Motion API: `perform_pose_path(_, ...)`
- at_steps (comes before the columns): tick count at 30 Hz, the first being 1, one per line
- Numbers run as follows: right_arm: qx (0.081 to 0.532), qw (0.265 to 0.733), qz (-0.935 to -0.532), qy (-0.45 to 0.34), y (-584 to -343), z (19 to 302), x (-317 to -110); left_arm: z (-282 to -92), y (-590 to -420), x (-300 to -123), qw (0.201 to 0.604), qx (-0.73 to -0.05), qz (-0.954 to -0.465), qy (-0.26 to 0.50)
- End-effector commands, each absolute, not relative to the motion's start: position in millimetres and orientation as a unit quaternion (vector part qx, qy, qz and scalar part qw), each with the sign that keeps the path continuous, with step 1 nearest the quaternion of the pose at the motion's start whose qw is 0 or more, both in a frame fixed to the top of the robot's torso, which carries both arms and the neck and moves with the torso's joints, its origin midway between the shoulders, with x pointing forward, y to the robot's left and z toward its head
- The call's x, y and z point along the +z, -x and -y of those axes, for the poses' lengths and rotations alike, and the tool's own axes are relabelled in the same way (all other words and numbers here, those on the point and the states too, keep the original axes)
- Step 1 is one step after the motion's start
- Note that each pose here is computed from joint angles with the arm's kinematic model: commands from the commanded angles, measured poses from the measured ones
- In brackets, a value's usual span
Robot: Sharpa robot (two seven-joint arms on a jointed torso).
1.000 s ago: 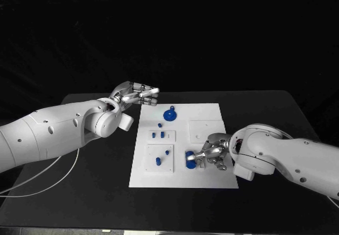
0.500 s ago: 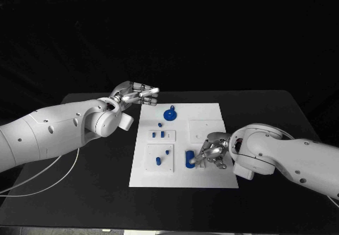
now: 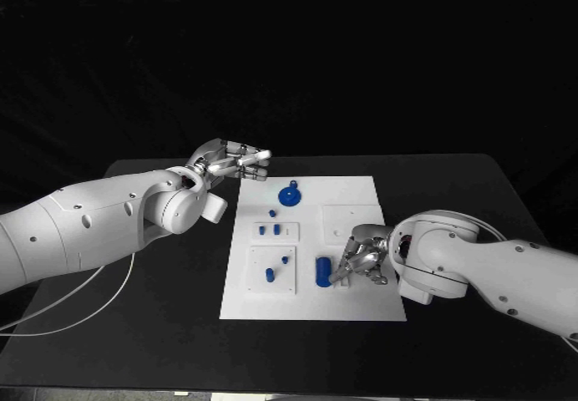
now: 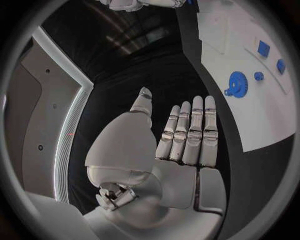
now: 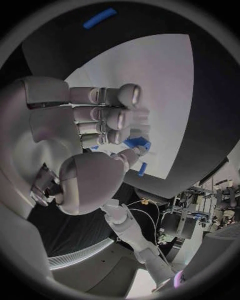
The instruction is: Assemble the parts on the task board
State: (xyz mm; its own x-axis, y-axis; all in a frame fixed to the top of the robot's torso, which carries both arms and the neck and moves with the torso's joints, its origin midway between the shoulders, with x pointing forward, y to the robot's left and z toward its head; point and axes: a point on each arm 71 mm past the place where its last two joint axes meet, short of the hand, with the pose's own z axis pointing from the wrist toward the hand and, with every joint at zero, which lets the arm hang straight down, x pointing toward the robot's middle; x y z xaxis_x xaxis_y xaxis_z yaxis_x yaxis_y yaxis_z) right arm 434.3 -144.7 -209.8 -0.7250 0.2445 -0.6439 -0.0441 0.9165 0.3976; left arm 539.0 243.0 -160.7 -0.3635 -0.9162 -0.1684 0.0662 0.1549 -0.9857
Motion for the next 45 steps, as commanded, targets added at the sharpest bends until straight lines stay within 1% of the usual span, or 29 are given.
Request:
perform_pose_path(1,0.193,0.374,-0.906,-0.042,-434.8,143.7,-209.9,-240.8,-538.6,-160.0,0.440,-0.557,-0.616,0.342)
perform_pose_path(11,0.189,0.373,-0.907,-0.044,-435.6,142.7,-213.5,-241.8,-538.6,-160.0,0.440,-0.556,-0.616,0.342)
perform_pose_path(22,0.180,0.392,-0.901,-0.044,-438.1,143.9,-215.7,-242.3,-538.6,-160.0,0.441,-0.556,-0.616,0.342)
perform_pose_path(32,0.176,0.400,-0.898,-0.050,-440.1,147.3,-216.7,-242.2,-538.6,-160.9,0.438,-0.554,-0.620,0.340)
perform_pose_path(45,0.175,0.389,-0.903,-0.055,-440.0,152.4,-219.0,-243.6,-539.0,-161.1,0.440,-0.553,-0.621,0.340)
